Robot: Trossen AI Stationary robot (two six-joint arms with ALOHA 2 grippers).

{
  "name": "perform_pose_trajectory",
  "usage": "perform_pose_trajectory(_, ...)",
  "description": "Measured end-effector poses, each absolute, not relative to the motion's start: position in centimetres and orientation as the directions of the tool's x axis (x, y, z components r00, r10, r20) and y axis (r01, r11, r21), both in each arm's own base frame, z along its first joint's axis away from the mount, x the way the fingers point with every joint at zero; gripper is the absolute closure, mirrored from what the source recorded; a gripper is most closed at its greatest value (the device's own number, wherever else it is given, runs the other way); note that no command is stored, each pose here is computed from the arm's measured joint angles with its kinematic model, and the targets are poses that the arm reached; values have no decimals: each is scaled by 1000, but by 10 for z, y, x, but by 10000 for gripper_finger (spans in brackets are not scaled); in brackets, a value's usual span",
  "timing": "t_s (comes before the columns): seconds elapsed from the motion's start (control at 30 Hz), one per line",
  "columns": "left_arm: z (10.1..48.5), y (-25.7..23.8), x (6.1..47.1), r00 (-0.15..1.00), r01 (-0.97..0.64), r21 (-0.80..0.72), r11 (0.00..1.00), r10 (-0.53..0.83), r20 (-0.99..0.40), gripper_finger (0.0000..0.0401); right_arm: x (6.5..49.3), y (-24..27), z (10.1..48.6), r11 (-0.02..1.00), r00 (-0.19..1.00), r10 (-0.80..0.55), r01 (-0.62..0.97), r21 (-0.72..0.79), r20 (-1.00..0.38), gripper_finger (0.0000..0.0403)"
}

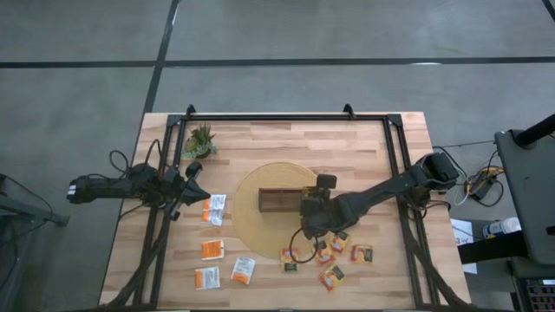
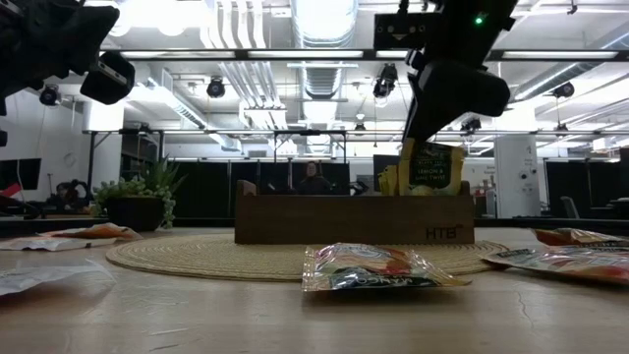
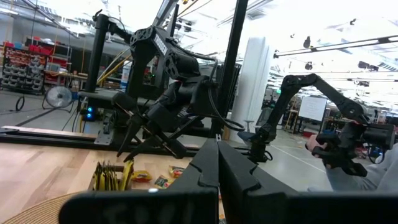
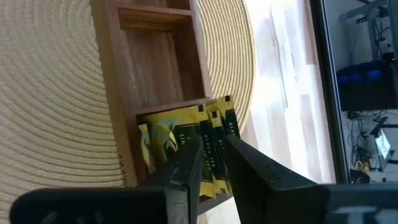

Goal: Pick & Place Tea
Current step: Put the yellow tea bag into the right of the wooden organizer

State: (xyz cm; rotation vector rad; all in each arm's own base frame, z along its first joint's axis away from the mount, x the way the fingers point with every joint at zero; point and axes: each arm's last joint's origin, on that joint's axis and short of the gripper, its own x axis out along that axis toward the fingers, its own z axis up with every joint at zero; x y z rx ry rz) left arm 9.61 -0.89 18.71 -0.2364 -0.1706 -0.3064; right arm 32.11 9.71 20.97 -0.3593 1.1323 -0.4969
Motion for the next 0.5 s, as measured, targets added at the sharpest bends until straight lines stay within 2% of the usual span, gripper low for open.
perform_pose_trajectory(0.27,187,-9,96,939,318,-203,926,-278,202,401,320,96,216,833,323,-553,198,-517,-768,335)
perform_pose_trajectory(0.5,187,-9,96,939,317,-203,926,-278,201,401,321,95,231,812,358,-582,287,-508,-730,335)
